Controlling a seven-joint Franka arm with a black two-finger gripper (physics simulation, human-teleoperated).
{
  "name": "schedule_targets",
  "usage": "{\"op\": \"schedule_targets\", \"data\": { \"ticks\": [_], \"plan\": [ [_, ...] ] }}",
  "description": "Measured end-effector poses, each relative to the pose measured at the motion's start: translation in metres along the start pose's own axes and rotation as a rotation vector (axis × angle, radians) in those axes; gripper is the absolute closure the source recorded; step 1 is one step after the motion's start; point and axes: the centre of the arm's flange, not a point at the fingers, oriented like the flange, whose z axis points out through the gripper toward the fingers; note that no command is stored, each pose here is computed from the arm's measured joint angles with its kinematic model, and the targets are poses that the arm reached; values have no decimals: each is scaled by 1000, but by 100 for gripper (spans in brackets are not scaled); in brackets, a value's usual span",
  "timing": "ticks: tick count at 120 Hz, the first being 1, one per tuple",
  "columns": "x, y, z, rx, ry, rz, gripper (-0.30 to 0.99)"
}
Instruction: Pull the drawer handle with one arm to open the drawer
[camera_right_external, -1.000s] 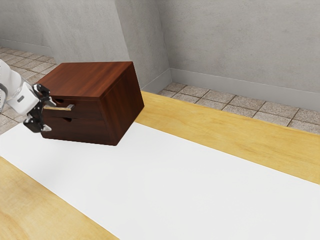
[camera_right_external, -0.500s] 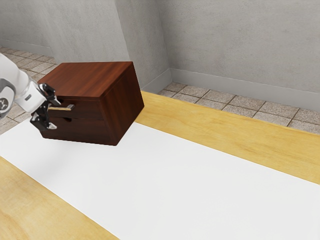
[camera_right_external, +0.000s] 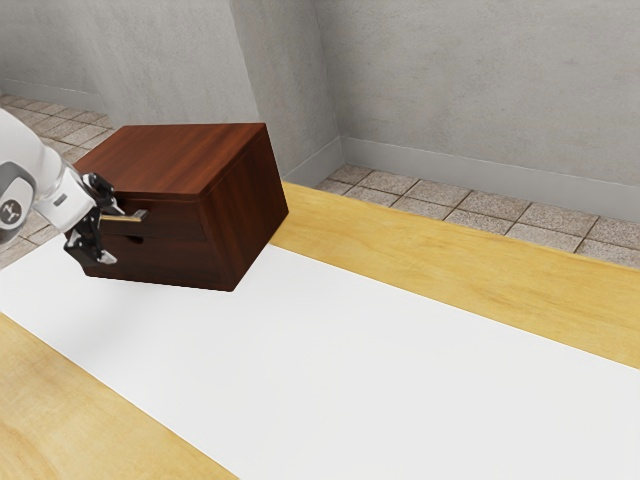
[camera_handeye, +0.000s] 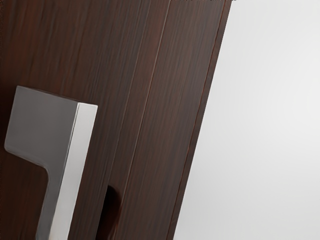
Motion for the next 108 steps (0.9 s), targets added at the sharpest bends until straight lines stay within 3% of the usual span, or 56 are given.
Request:
{"op": "schedule_targets", "data": {
  "ticks": [67,108],
  "plan": [
    [-8,7,-11,-6,-8,-11,35],
    [-14,27,-32,-14,-4,-14,38]
  ]
}}
